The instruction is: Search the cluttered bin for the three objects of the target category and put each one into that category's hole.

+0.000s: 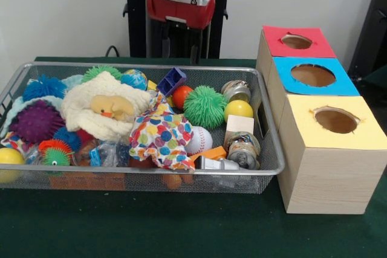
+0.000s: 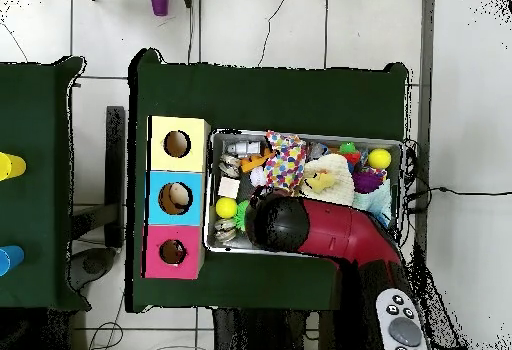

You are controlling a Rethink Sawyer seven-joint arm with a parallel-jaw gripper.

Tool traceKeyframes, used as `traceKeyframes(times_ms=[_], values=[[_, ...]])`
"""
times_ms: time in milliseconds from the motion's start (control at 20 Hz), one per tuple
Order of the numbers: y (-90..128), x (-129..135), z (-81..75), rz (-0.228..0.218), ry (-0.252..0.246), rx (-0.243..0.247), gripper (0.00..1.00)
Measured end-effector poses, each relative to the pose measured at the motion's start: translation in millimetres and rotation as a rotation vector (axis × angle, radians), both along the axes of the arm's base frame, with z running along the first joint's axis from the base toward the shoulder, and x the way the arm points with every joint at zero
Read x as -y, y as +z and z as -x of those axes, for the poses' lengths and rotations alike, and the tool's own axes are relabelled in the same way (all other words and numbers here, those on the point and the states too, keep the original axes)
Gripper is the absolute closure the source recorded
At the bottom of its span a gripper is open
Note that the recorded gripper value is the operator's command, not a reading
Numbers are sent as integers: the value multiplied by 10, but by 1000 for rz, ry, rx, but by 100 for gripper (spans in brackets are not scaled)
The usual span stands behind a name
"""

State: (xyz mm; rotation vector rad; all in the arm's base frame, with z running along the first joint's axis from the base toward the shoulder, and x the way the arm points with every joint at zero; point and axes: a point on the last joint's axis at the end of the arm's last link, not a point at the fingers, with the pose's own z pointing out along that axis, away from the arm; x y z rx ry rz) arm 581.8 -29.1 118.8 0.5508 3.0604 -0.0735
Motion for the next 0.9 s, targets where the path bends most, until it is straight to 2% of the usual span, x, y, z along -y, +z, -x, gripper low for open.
traceKeyframes(times_ms=[200, 500, 900], values=[[-23, 1, -4, 0, 1, -1, 0], [-107, 43, -134, 2, 0, 7, 0], [-148, 183, -481, 12, -7, 34, 0]])
